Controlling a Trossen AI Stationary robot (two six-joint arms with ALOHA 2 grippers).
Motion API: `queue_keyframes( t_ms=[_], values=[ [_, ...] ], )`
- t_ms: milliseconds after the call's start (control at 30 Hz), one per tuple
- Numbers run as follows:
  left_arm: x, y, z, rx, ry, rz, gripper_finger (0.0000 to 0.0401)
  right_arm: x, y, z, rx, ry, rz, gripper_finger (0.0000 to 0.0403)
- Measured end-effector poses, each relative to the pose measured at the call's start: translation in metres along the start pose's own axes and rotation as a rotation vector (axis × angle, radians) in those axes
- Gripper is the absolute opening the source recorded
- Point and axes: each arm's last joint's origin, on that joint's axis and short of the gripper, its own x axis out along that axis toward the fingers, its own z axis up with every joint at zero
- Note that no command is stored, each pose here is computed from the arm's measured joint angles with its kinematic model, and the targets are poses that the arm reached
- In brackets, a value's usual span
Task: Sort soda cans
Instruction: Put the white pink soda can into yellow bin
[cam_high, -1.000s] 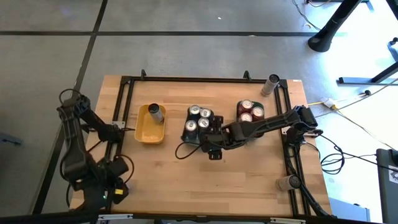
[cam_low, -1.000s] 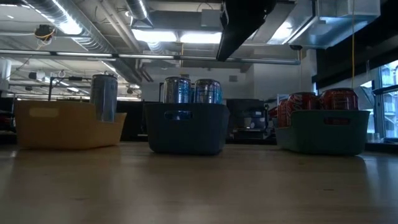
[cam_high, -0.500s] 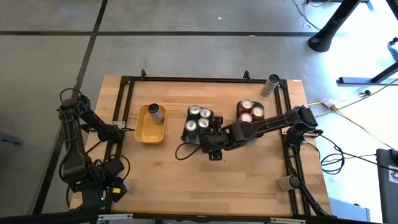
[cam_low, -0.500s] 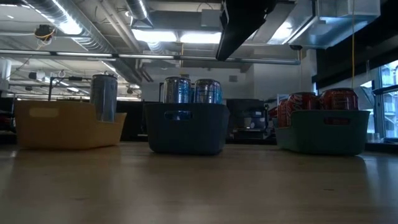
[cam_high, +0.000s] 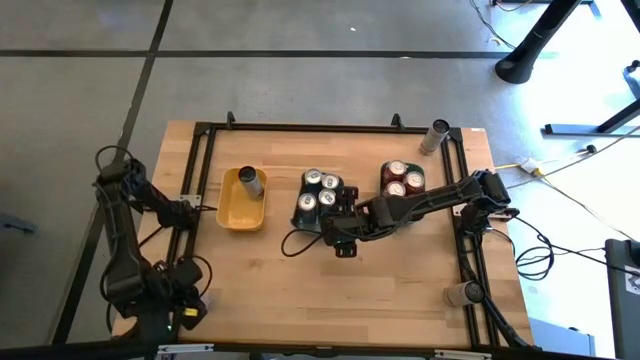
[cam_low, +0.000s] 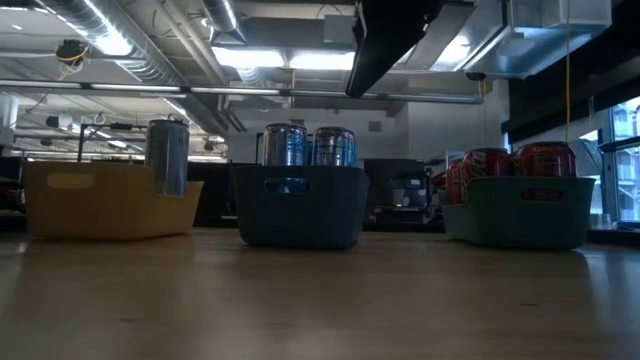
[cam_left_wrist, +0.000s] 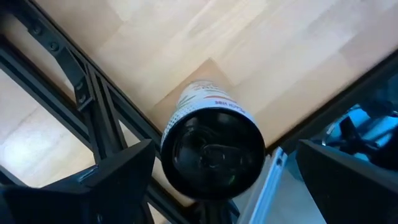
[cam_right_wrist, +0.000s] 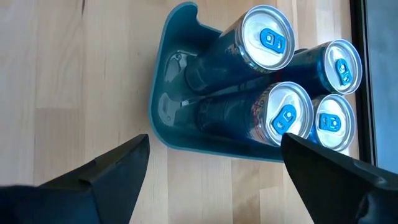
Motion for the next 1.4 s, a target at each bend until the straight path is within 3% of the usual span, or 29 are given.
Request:
queue_keyframes(
  t_ms=[200,500,733,933,1033,1267,1400],
  values=[
    [0.009,-0.002,-0.003,0.004,-0.024,0.061,0.0376,0.0,0.0,0.002,-0.009,-0.017,0.002,0.036],
    [0.012,-0.003,-0.012,-0.014,0.026,0.053,0.0376,0.0,0.001,0.003,-0.004,-0.026,0.032,0.036],
    [0.037,0.003,-0.018,-0.007,0.027,0.054,0.0376,0.0,0.001,0.003,-0.005,-0.026,0.032,0.036],
    [0.039,0.001,-0.015,0.003,0.031,0.047,0.0372,0.0,0.002,0.003,-0.005,-0.025,0.049,0.036],
    [0.04,0.001,-0.014,0.015,0.031,0.046,0.0346,0.0,0.002,0.003,-0.004,-0.027,0.05,0.036],
    [0.04,-0.001,-0.011,0.054,0.032,0.048,0.0237,0.0,0.002,-0.001,-0.021,0.019,0.071,0.036],
    [0.04,-0.006,-0.002,0.084,0.031,0.047,0.0234,0.0,0.001,-0.008,-0.026,0.085,0.046,0.036]
  ],
)
